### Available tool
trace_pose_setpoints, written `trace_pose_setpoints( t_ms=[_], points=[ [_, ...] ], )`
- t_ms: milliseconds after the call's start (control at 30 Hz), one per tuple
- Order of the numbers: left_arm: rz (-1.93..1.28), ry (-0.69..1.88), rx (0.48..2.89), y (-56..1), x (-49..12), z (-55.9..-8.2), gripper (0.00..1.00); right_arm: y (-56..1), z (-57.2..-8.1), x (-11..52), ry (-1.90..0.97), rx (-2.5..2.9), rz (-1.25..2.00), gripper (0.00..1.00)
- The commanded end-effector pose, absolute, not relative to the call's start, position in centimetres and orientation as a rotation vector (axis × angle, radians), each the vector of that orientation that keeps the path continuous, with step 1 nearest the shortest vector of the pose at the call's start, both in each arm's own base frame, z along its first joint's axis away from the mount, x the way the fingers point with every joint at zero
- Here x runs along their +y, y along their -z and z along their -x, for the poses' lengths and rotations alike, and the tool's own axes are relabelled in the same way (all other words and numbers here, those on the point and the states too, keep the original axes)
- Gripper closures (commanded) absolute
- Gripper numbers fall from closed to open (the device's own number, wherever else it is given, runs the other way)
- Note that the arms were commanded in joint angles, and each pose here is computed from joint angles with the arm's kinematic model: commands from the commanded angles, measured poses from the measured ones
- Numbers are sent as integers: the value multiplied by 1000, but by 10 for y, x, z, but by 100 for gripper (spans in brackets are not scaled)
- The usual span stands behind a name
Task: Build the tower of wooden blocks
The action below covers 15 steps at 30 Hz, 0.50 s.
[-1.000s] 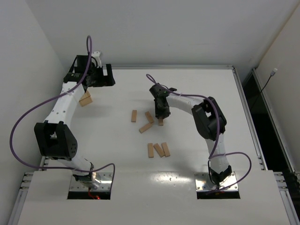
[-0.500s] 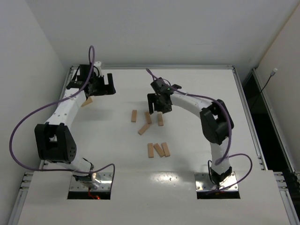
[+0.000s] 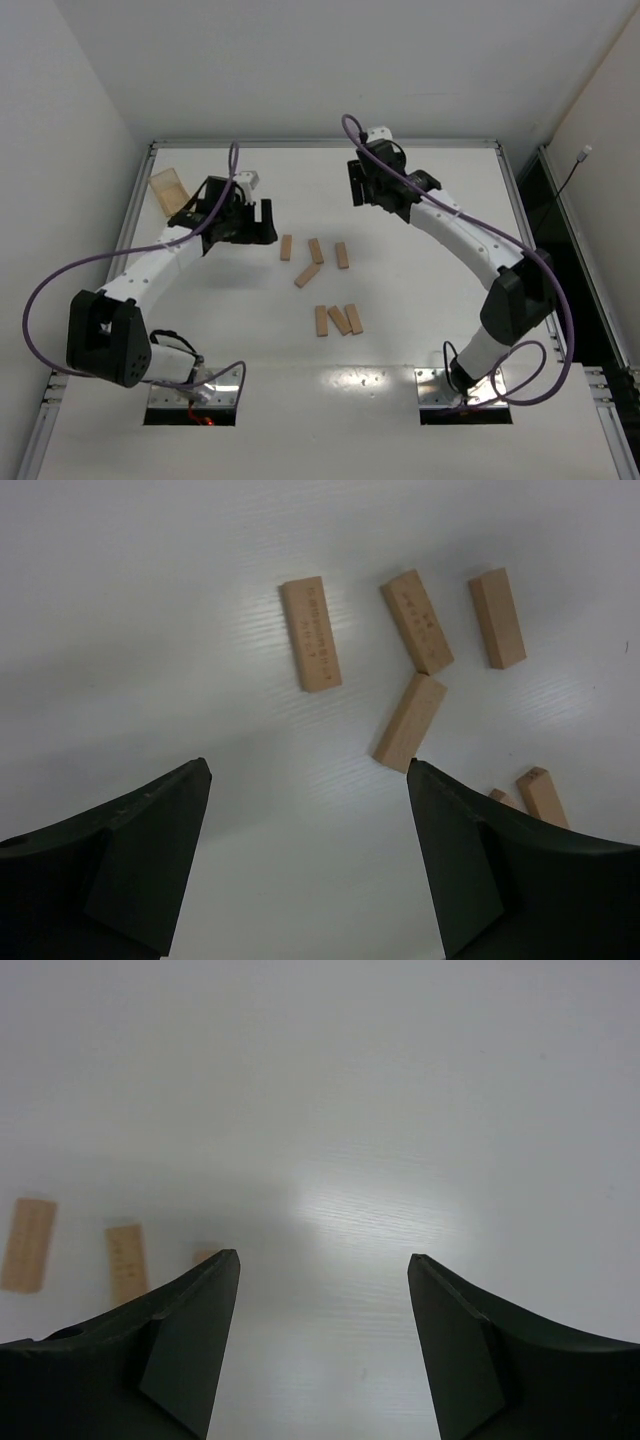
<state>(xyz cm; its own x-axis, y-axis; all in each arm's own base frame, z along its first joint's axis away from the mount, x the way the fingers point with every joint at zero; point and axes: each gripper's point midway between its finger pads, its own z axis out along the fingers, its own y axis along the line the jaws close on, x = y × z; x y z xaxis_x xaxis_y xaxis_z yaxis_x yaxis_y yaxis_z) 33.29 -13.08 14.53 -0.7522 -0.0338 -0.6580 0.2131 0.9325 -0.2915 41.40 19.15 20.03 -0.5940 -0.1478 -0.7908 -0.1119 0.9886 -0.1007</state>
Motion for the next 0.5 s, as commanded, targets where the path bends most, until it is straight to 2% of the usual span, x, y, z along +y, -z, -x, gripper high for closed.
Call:
trace_pose_setpoints(
  t_ms=[0,267,467],
  points=[
    [-104,471,2363,-143,-151,-345,23,-213,-412,133,251,2165,125,35],
    [-120,390,2485,-108,-203,-367,33,-192,-408,73,251,2237,22,35],
    [-162,289,2550,-83,-244,-362,40,-185,-410,60,214,2264,-6,35]
  ],
)
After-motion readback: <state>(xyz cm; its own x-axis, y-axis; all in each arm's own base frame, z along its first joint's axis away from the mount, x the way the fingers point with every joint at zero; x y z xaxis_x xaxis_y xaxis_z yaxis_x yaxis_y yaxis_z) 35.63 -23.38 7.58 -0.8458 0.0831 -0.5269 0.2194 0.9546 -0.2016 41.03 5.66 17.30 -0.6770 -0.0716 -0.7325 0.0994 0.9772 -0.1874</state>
